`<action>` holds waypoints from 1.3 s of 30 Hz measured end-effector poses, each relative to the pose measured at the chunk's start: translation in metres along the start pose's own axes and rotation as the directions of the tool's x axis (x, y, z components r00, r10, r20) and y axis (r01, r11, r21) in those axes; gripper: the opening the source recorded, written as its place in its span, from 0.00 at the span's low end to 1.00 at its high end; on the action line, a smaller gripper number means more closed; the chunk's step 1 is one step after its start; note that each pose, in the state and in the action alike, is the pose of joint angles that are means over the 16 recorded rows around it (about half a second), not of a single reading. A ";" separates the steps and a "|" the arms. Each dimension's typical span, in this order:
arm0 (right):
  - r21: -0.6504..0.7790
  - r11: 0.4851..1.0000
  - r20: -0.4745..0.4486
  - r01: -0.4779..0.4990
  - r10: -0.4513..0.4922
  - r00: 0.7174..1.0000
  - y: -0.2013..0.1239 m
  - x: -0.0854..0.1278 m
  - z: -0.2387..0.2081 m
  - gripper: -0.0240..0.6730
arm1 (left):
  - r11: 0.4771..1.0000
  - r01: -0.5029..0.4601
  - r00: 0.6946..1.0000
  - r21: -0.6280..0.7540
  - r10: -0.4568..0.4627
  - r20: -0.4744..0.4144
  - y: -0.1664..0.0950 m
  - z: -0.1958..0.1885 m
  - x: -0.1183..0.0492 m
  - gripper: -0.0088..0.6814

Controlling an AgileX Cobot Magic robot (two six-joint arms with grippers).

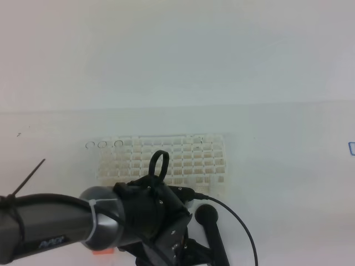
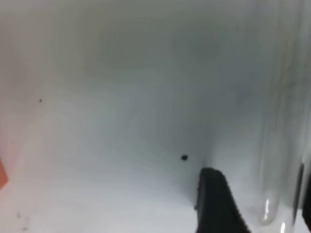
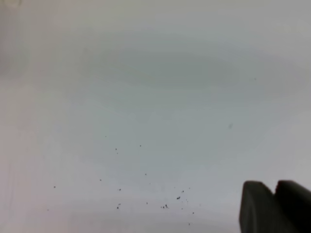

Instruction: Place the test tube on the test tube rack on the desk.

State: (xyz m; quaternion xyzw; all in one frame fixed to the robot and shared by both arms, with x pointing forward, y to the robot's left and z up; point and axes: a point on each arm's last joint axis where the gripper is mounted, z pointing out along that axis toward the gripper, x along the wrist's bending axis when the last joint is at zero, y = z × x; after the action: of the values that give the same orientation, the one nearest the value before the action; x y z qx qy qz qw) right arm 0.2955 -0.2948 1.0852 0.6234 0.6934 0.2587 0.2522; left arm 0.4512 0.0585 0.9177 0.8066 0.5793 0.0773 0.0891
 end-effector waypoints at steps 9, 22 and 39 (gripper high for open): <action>0.000 1.000 -0.001 -0.001 0.001 1.000 0.000 0.000 0.000 0.16 | 1.000 0.009 1.000 0.002 -0.009 0.003 0.000 0.000 0.000 0.14; -0.001 1.000 -0.015 -0.012 0.012 1.000 0.000 0.001 0.000 0.14 | 0.996 0.063 0.997 -0.067 -0.060 0.046 0.004 -0.046 0.005 0.01; -0.221 0.975 -0.361 -0.037 -0.047 0.932 0.023 0.033 -0.007 0.11 | 0.734 0.155 0.946 -0.661 0.083 0.315 -0.053 -0.237 0.080 0.01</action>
State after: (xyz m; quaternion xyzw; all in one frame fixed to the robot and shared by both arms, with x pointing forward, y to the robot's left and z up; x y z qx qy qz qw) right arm 0.3043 -0.2606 1.1047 0.5306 0.6960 0.4454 0.1888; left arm 0.3738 0.1643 1.1374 0.7082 0.5043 0.1477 0.4716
